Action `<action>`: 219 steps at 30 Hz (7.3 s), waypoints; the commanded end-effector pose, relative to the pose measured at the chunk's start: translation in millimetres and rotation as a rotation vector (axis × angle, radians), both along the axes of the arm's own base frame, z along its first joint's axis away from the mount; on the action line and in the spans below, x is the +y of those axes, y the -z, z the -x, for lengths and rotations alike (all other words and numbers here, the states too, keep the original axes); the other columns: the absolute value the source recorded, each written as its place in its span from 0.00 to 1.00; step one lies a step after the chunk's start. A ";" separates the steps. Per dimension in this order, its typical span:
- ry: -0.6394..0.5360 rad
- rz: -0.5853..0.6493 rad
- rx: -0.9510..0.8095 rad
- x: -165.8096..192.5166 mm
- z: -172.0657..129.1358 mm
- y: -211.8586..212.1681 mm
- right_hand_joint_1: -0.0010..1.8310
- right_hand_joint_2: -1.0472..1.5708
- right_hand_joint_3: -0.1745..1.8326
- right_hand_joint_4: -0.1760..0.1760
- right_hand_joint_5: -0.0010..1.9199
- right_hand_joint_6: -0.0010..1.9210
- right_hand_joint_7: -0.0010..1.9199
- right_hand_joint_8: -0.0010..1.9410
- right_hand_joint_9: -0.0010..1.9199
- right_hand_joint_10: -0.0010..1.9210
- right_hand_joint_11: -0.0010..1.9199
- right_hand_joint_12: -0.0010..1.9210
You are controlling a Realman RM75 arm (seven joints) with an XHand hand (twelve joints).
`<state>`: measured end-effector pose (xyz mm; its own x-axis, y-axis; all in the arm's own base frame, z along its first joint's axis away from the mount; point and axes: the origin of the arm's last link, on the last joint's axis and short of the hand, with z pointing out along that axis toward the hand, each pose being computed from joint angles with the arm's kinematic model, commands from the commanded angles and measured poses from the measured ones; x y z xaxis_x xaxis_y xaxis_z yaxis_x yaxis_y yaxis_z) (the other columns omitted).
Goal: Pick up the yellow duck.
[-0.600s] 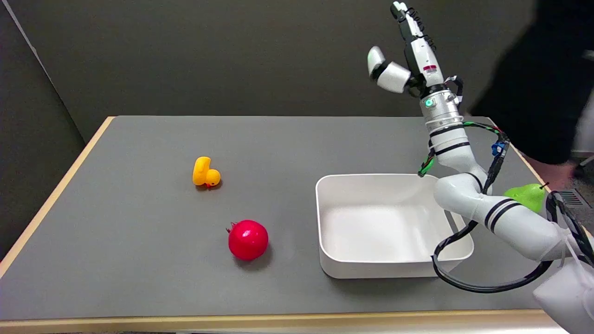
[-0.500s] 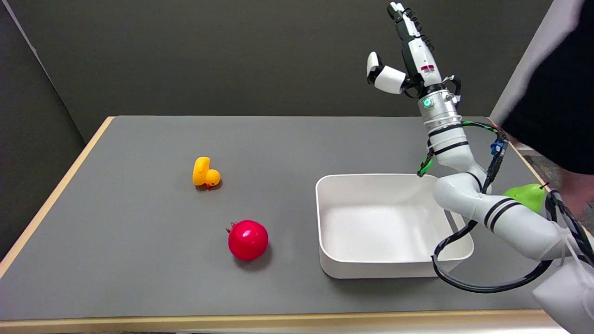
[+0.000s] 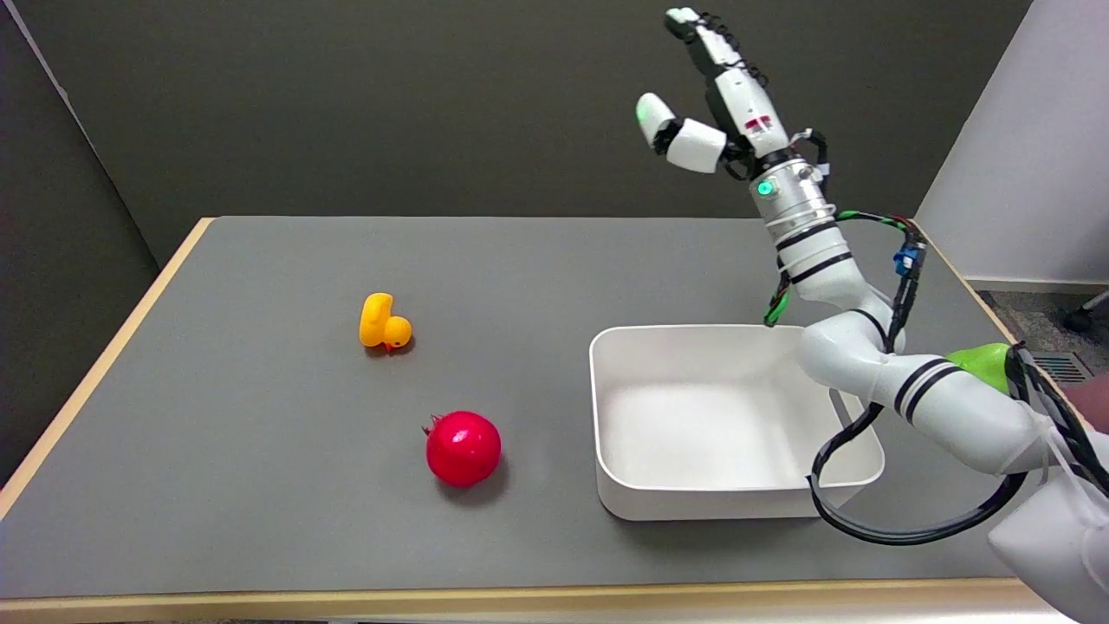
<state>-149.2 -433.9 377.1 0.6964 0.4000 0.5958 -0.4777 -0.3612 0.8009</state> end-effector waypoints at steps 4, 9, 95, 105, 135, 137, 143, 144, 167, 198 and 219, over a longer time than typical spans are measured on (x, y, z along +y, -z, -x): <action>0.074 -0.259 0.136 -18.9 -17.5 123.5 0.23 0.66 0.59 0.44 0.03 0.18 0.04 0.08 0.03 0.15 0.00 0.32; 0.118 -0.356 0.232 -22.3 -11.6 192.1 0.23 0.65 0.59 0.45 0.03 0.18 0.05 0.08 0.03 0.16 0.00 0.33; 0.613 -0.276 0.623 -72.9 99.7 286.5 0.44 0.63 0.59 0.51 0.02 0.21 0.03 0.12 0.01 0.17 0.00 0.35; 0.574 -0.279 0.615 -75.8 88.8 291.2 0.34 0.65 0.53 0.54 0.05 0.16 0.05 0.12 0.00 0.23 0.00 0.39; 0.593 -0.390 0.618 -47.8 109.8 321.8 0.33 0.64 0.59 0.68 0.05 0.22 0.06 0.15 0.02 0.25 0.00 0.48; 0.594 -0.391 0.617 -47.2 110.5 321.9 0.33 0.64 0.59 0.69 0.05 0.22 0.06 0.15 0.02 0.25 0.00 0.49; 0.606 -0.384 0.617 -48.2 113.1 319.1 0.35 0.66 0.55 0.72 0.07 0.18 0.07 0.12 0.02 0.25 0.00 0.49; 0.607 -0.381 0.616 -48.9 112.8 318.1 0.35 0.66 0.55 0.73 0.07 0.18 0.07 0.12 0.02 0.25 0.00 0.49; 0.568 -0.349 0.685 -51.2 103.4 312.0 0.35 0.64 0.54 0.84 0.05 0.18 0.00 0.00 0.07 0.36 0.01 0.60; 0.539 -0.146 0.750 -63.9 85.8 241.6 0.36 0.64 0.53 0.84 0.06 0.18 0.00 0.01 0.08 0.39 0.02 0.61; 0.547 -0.236 0.801 -61.2 113.7 270.3 0.37 0.64 0.55 0.78 0.03 0.16 0.00 0.09 0.12 0.41 0.02 0.61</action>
<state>-251.2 -494.4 118.3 0.9819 -0.1623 -0.0974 0.0230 -0.4087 0.9124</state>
